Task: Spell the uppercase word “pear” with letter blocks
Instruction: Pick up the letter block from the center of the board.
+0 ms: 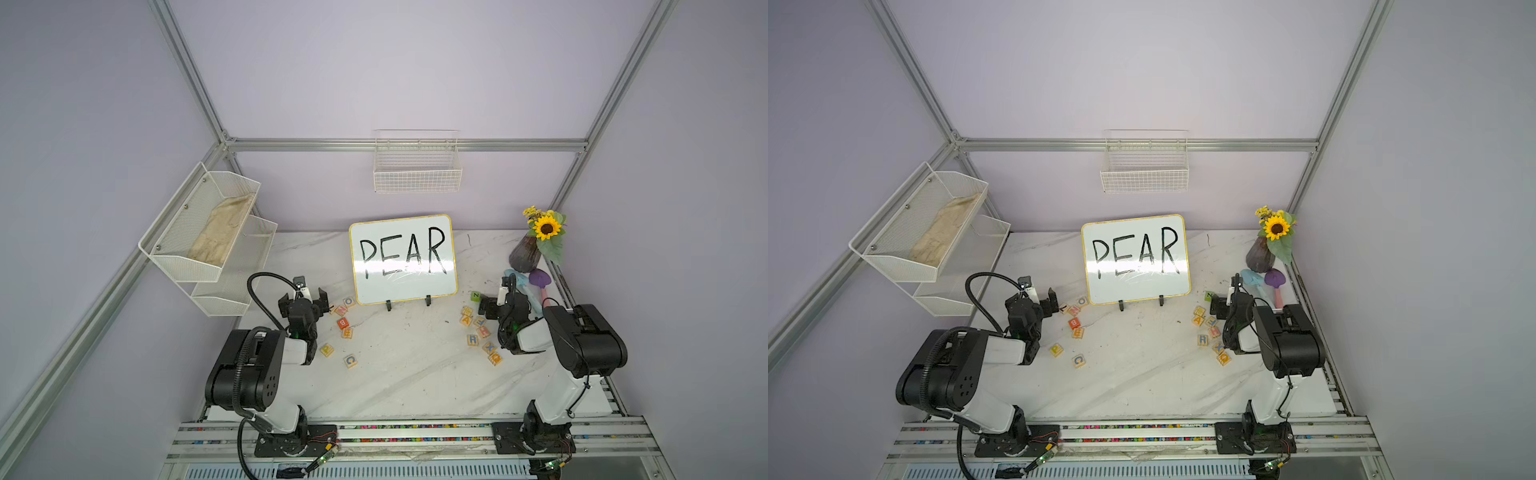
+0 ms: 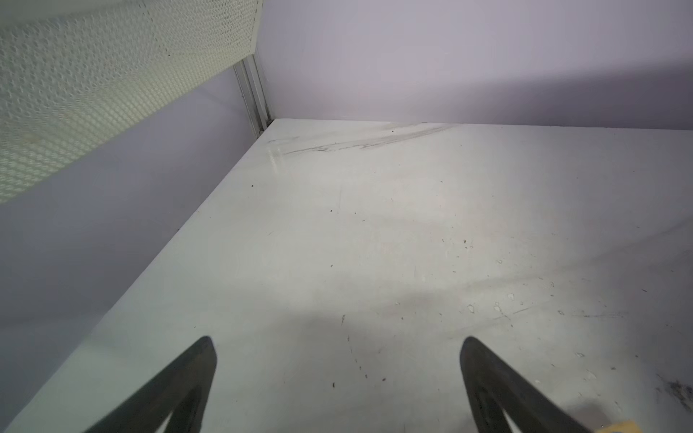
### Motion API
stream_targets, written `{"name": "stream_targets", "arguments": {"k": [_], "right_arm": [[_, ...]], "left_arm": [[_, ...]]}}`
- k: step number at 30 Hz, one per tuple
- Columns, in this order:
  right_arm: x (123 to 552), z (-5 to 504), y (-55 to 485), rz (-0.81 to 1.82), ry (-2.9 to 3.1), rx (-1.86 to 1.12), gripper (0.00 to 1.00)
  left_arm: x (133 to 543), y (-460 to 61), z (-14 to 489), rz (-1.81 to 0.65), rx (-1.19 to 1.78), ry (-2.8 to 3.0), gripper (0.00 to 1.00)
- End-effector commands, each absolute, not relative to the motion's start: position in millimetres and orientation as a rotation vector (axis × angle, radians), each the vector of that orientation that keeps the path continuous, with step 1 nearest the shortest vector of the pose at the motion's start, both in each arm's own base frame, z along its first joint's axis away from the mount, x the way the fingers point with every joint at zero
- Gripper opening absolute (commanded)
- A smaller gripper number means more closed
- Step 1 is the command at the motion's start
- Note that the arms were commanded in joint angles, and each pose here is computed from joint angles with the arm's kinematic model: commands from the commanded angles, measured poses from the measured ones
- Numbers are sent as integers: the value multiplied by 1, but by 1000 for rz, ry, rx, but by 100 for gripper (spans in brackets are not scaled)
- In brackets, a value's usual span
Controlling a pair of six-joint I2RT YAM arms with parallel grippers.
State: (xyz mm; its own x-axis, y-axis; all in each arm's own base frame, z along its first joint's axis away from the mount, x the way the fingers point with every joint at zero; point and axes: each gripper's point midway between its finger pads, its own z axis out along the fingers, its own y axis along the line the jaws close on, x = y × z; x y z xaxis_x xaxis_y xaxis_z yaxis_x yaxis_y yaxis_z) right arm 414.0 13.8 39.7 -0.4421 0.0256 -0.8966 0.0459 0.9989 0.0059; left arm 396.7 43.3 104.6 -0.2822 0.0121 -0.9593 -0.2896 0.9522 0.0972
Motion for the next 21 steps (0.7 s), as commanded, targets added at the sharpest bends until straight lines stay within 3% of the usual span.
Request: {"name": "stream_targets", "arguments": {"k": [1, 21], "right_arm": [[416, 43, 11, -44, 2021, 39, 97], [416, 43, 10, -45, 2022, 41, 97]], "left_arm": [[397, 46, 116, 294, -212, 1788, 100], [397, 46, 115, 295, -211, 1793, 100]]}}
